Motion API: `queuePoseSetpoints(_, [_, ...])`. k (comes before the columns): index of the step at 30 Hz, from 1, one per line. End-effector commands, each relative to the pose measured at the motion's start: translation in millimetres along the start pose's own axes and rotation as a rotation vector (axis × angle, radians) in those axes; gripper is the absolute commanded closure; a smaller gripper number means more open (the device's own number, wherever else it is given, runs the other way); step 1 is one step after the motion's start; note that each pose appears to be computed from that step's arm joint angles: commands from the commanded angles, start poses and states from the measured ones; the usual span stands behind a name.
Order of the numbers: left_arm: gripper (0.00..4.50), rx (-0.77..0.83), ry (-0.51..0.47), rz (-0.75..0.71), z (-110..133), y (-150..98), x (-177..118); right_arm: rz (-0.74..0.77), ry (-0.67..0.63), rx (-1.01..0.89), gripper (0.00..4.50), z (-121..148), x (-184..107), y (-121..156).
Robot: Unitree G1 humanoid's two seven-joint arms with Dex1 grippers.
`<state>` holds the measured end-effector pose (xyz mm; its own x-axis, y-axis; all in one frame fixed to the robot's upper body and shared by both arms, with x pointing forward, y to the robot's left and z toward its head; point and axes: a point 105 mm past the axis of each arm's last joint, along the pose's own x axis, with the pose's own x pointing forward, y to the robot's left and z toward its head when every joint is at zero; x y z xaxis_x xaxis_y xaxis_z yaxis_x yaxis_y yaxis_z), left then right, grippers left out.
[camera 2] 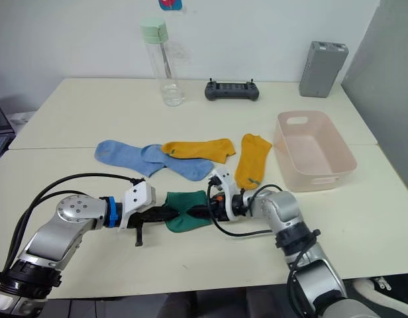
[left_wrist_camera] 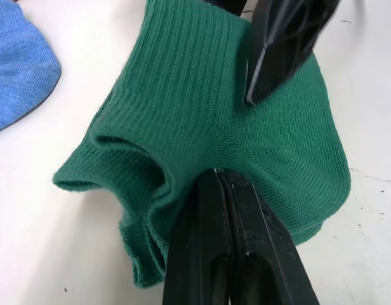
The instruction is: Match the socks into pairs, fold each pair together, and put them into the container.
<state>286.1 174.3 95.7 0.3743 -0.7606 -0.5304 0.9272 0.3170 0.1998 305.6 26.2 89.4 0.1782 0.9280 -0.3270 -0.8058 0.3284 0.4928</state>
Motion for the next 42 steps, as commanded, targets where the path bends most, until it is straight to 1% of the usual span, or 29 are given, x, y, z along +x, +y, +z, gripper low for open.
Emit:
queuePoseSetpoints(1, [4.50, 0.021, -0.026, 0.024, 8.8, 3.5, -4.0, 0.023, -0.009, -0.042, 2.17, 4.4, 3.1, 6.2])
queuePoseSetpoints(2, [4.50, 0.020, -0.027, 0.027, 8.9, 4.1, -4.3, 0.015, -0.015, -0.047, 2.43, 4.7, 2.9, 4.9])
queuePoseSetpoints(5, [4.50, 0.015, -0.035, 0.025, 10.1, 3.5, -4.3, 0.000, -0.030, -0.045, 3.44, 5.8, 0.0, 1.3])
queuePoseSetpoints(6, [4.50, 0.016, -0.051, 0.029, 13.4, 4.2, -4.3, 0.000, -0.038, -0.045, 3.85, 7.3, -3.0, 1.0])
queuePoseSetpoints(8, [4.50, 0.030, -0.087, 0.048, 21.3, 7.4, -4.6, -0.002, -0.054, -0.052, 4.47, 10.7, -8.3, 0.7])
queuePoseSetpoints(11, [4.50, 0.016, -0.164, 0.062, 38.5, 10.5, -5.1, -0.017, -0.092, -0.059, 4.49, 19.6, -18.8, -1.1])
queuePoseSetpoints(12, [4.50, -0.007, -0.212, 0.052, 50.1, 10.0, -5.9, -0.029, -0.115, -0.071, 4.49, 26.8, -28.2, -2.2])
queuePoseSetpoints(13, [4.11, -0.024, -0.242, 0.041, 58.0, 8.8, -6.4, -0.037, -0.130, -0.081, 4.50, 31.4, -35.0, -2.7])
queuePoseSetpoints(15, [3.61, -0.062, -0.335, 0.021, 82.8, 8.1, -8.0, -0.075, -0.183, -0.119, 4.50, 49.4, -60.5, -3.9])
queuePoseSetpoints(16, [3.30, -0.073, -0.395, 0.017, 100.9, 9.6, -8.1, -0.124, -0.226, -0.162, 4.50, 65.3, -83.4, -6.6])
queuePoseSetpoints(17, [2.99, -0.068, -0.445, 0.013, 118.1, 10.5, -7.4, -0.204, -0.252, -0.231, 4.50, 80.1, -108.6, -11.6])
queuePoseSetpoints(18, [2.69, -0.061, -0.478, 0.013, 130.7, 11.3, -6.5, -0.269, -0.264, -0.295, 4.50, 90.8, -127.9, -14.3])
queuePoseSetpoints(20, [2.02, -0.051, -0.536, 0.030, 152.2, 15.2, -3.5, -0.360, -0.271, -0.381, 4.50, 106.6, -159.7, -15.8])
queuePoseSetpoints(21, [1.69, -0.043, -0.579, 0.032, 166.8, 16.2, -0.8, -0.422, -0.274, -0.438, 4.50, 116.3, -180.0, -17.1])
queuePoseSetpoints(23, [1.05, -0.030, -0.638, 0.031, 188.1, 16.2, 4.4, -0.511, -0.264, -0.521, 4.50, 127.9, -208.8, -17.2])
queuePoseSetpoints(24, [0.77, -0.027, -0.654, 0.031, 194.9, 15.9, 6.7, -0.536, -0.252, -0.550, 4.50, 130.4, -217.6, -16.9])
queuePoseSetpoints(26, [0.12, -0.006, -0.711, 0.024, 218.3, 12.4, 18.8, -0.685, -0.215, -0.662, 4.50, 143.0, -253.4, -21.8])
queuePoseSetpoints(28, [0.06, -0.013, -0.778, 0.038, 242.3, 10.2, 34.8, -0.871, -0.149, -0.804, 4.50, 157.0, -291.8, -27.3])
queuePoseSetpoints(29, [0.06, -0.022, -0.801, 0.055, 250.0, 8.8, 44.2, -0.940, -0.091, -0.880, 4.50, 160.1, -303.0, -31.1])
queuePoseSetpoints(31, [0.06, -0.034, -0.824, 0.081, 259.0, 6.8, 59.0, -1.009, -0.014, -0.978, 4.50, 163.1, -312.7, -39.9])
queuePoseSetpoints(33, [0.06, -0.052, -0.840, 0.096, 268.3, 2.9, 71.7, -1.066, 0.056, -1.067, 4.50, 164.7, -317.2, -51.6])
queuePoseSetpoints(36, [0.06, -0.040, -0.857, 0.055, 279.0, -12.6, 79.8, -1.103, 0.220, -1.226, 4.50, 159.8, -315.3, -69.6])
queuePoseSetpoints(37, [0.06, -0.032, -0.854, 0.045, 278.8, -15.4, 80.2, -1.094, 0.269, -1.270, 4.50, 156.6, -313.3, -74.6])
queuePoseSetpoints(38, [0.06, -0.028, -0.849, 0.039, 277.3, -16.4, 80.5, -1.084, 0.292, -1.295, 4.50, 154.7, -311.5, -78.0])
queuePoseSetpoints(42, [0.06, -0.019, -0.820, 0.042, 265.8, -14.1, 78.3, -1.032, 0.354, -1.363, 4.50, 146.5, -296.6, -92.6])
